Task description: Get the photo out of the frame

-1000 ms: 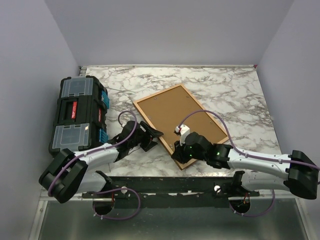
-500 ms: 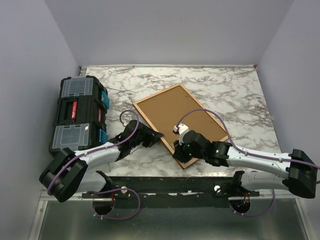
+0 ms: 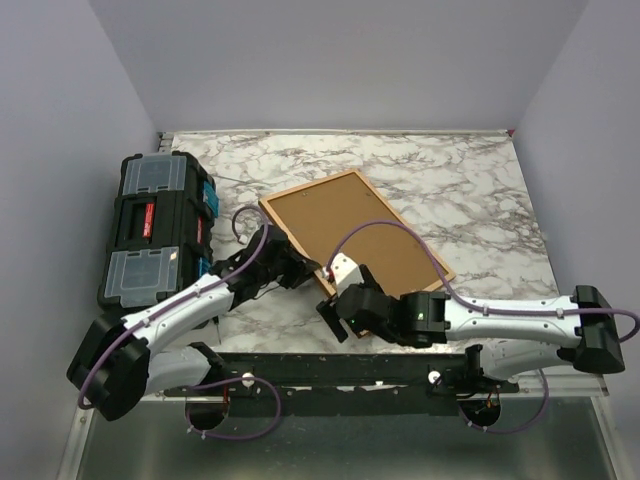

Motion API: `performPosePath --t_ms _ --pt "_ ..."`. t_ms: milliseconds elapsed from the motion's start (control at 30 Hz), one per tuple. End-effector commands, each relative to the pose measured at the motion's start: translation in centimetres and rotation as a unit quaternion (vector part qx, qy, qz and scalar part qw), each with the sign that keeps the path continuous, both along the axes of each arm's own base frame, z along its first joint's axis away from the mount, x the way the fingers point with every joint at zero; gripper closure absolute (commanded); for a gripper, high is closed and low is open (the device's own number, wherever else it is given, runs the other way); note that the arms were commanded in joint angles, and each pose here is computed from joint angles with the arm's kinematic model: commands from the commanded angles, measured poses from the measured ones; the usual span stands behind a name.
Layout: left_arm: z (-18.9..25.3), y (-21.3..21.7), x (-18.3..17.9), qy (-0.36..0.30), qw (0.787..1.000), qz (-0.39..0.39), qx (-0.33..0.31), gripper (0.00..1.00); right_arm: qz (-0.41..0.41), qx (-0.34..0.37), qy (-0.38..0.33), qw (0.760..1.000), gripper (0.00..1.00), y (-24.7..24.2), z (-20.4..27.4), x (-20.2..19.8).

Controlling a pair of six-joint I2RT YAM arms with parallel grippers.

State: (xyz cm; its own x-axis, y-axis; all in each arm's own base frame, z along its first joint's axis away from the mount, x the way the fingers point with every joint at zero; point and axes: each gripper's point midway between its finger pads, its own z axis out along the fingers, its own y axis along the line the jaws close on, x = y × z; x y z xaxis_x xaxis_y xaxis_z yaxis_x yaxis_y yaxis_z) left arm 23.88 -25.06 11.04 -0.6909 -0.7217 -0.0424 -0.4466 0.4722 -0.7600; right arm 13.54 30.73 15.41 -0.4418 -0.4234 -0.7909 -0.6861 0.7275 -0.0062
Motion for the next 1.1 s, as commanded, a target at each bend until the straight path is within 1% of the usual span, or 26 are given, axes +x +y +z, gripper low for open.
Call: performPosePath --t_ms 0,167,233,333,367,433,500,567,633,667,733,800,933,1067 --pt "0.9 2.3 -0.8 0.036 0.998 0.034 0.044 1.0 -0.031 -0.092 -0.095 0.991 0.12 -1.9 -0.2 0.7" --pt "1.5 2.4 -0.9 0.049 0.997 0.039 0.041 1.0 -0.035 -0.159 -0.138 0.977 0.08 -0.4 -0.1 -0.1" --pt "2.1 2.2 -1.3 0.056 0.997 0.035 0.03 1.0 -0.05 -0.203 -0.16 0.965 0.08 -0.4 -0.5 -0.4" --pt "3.1 2.4 -1.2 0.047 0.998 0.04 0.028 1.0 -0.086 -0.251 -0.199 0.943 0.07 -1.3 -0.3 -0.3" --pt "3.4 2.5 -1.2 0.042 0.998 0.04 0.027 1.0 -0.089 -0.259 -0.203 0.94 0.06 -1.6 -0.5 -0.2" --pt "3.9 2.9 -0.9 0.028 0.998 0.046 0.032 1.0 -0.08 -0.245 -0.199 0.945 0.06 -1.5 -0.5 -0.3" --pt "4.2 3.2 -0.8 0.02 0.998 0.047 0.036 1.0 -0.06 -0.205 -0.183 0.96 0.06 -1.0 -0.1 -0.7" --pt "4.0 3.7 -0.8 0.024 0.997 0.051 0.044 1.0 -0.016 -0.153 -0.177 0.972 0.07 -0.2 0.3 -1.5" --pt "3.8 4.2 -0.7 0.028 0.997 0.056 0.046 1.0 0.047 -0.103 -0.184 0.976 0.07 0.4 0.7 -2.4" --pt "3.7 4.4 -0.7 0.029 0.997 0.058 0.046 1.0 0.063 -0.078 -0.189 0.977 0.06 0.3 1.1 -2.6" --pt "3.7 4.8 -0.4 0.029 0.997 0.063 0.045 1.0 0.085 -0.037 -0.201 0.975 0.06 0.6 1.8 -2.8" --pt "3.9 5.2 -0.2 0.027 0.996 0.067 0.048 1.0 0.102 -0.023 -0.205 0.973 0.05 0.8 2.1 -3.1" --pt "4.2 6.0 0.4 0.023 0.996 0.074 0.051 1.0 0.119 -0.032 -0.236 0.964 0.05 0.1 2.2 -2.7" --pt "4.2 6.6 0.7 0.024 0.996 0.072 0.054 1.0 0.174 -0.023 -0.269 0.947 0.05 -0.4 1.7 -3.2"
